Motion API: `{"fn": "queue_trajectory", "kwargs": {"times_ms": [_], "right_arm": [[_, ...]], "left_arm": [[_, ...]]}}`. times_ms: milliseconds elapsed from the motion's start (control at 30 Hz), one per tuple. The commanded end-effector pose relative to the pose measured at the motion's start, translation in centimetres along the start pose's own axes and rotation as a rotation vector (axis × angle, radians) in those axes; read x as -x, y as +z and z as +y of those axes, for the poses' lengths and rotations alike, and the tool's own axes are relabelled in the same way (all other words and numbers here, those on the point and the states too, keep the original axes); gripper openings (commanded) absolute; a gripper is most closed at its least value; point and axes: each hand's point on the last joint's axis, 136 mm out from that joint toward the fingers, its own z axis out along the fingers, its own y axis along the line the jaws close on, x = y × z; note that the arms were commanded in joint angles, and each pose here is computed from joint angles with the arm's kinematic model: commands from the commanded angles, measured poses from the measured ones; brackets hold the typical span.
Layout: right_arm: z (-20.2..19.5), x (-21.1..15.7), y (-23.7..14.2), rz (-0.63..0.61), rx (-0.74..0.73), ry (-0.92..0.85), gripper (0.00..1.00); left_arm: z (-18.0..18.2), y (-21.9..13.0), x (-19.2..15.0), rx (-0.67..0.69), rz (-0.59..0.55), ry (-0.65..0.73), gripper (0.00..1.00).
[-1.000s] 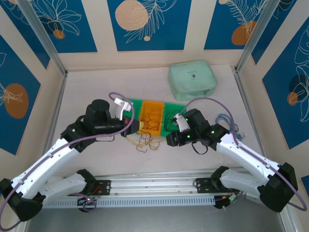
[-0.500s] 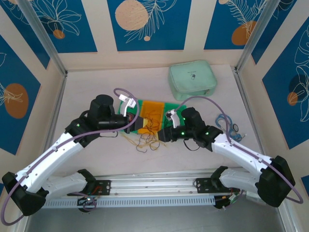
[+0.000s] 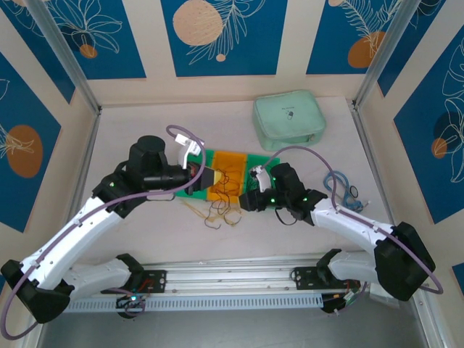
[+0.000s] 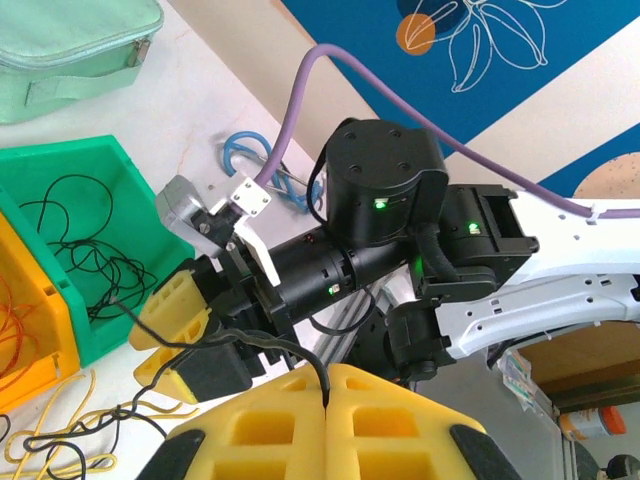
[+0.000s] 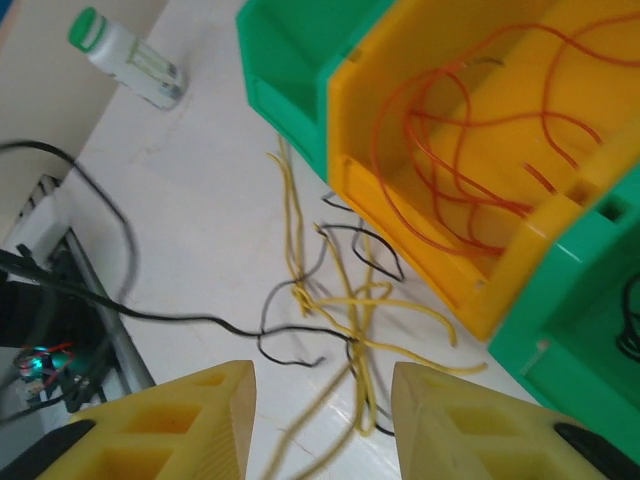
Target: Untangle the cables
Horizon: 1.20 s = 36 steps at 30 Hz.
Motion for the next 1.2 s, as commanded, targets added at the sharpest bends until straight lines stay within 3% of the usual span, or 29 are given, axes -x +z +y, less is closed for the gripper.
{"fn": "queue_trajectory", "kwargs": {"times_ms": [0, 200, 567, 733, 900, 1067, 1167], "right_arm": [[0.1, -0.2, 0.3, -0.002, 0.034, -0.067, 0.40], [2.4, -0.6, 1.0, -0.018, 0.150, -0.139, 0.44], [3.3, -0.6, 4.0, 0.002, 0.167, -0.179, 0.44], [3.2, 0.0, 4.5, -0.029, 0.145, -0.188, 0.33], [3.3, 0.9, 4.0, -0.077, 0.126, -0.210, 0.32], [3.6, 1.1, 4.0, -0.067, 0.134, -0.222, 0.04], [3.9, 1.2, 3.7, -0.075, 0.136, -0.221, 0.00]], "left_arm": [[-1.0, -0.9, 0.8, -0.023, -0.013, 0.042, 0.00], [-1.0, -0.7, 0.7, -0.025, -0.009, 0.037, 0.00], [-0.9, -1.0, 0.4, -0.023, -0.011, 0.030, 0.00], [-0.5, -1.1, -0.1, -0.008, -0.002, 0.023, 0.00], [0.1, -1.1, -0.9, -0.002, 0.000, 0.007, 0.00], [0.4, -1.6, -1.1, 0.007, -0.013, -0.001, 0.00], [0.8, -1.9, -1.3, 0.025, -0.011, -0.003, 0.00]]}}
